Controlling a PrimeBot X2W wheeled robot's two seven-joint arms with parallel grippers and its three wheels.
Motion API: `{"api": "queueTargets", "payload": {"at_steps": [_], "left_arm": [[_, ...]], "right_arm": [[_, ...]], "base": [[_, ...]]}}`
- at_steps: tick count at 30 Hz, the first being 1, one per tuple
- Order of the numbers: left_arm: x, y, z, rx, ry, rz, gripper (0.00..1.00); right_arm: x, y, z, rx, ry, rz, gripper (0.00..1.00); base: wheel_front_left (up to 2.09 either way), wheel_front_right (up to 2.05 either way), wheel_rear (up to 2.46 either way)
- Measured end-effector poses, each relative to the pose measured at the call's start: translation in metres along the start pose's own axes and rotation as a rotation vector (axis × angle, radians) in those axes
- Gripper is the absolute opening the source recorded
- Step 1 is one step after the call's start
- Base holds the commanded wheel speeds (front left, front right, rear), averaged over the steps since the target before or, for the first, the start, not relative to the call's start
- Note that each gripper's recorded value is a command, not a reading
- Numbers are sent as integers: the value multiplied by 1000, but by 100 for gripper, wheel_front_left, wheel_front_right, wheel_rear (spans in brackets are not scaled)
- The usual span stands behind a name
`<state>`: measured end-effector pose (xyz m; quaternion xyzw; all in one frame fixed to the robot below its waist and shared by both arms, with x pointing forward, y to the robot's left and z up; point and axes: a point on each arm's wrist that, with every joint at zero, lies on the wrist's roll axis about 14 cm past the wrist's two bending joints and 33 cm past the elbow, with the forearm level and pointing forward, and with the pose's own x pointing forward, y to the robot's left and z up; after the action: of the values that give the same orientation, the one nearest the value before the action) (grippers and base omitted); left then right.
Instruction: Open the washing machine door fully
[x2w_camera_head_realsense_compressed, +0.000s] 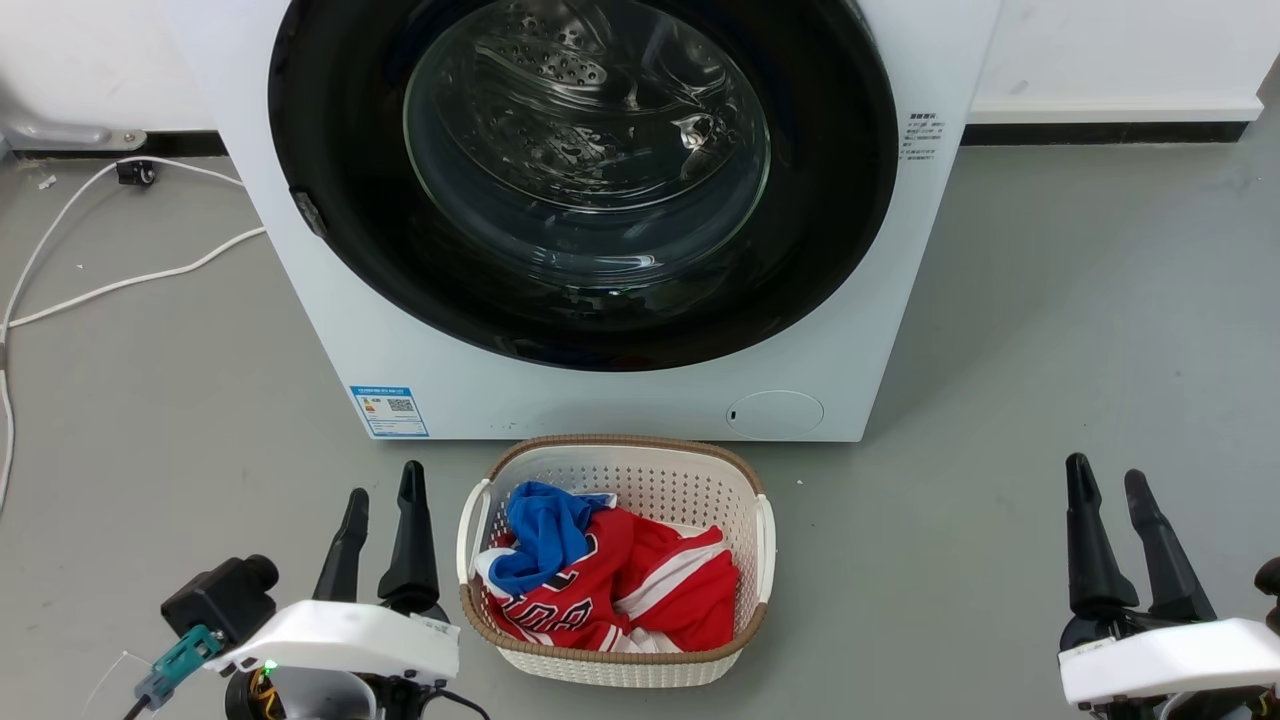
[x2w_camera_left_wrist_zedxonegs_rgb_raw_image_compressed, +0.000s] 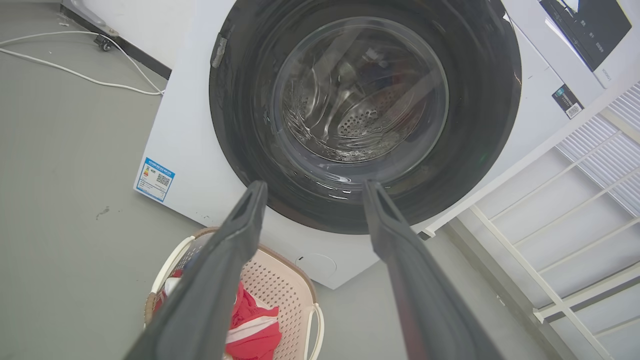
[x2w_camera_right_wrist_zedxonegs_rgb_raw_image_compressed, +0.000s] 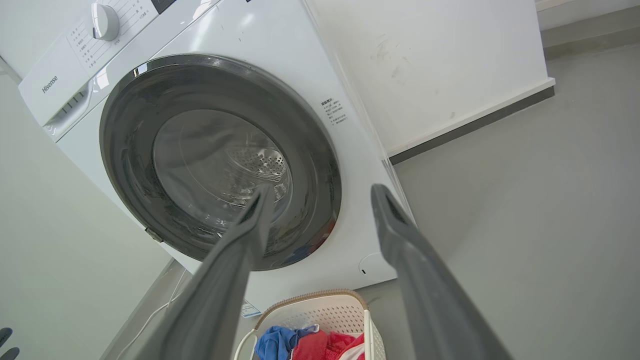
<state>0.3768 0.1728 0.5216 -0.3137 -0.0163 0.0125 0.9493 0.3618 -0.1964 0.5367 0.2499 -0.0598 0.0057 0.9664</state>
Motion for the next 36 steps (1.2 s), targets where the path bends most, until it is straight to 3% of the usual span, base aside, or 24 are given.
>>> {"api": "queueTargets", "payload": {"at_steps": [36], "left_arm": [[-12,-22,0,338,-68,-84,100]], "right_arm": [[-14,19,10,-318,-63,79,100]], "base": [[0,0,0]]}}
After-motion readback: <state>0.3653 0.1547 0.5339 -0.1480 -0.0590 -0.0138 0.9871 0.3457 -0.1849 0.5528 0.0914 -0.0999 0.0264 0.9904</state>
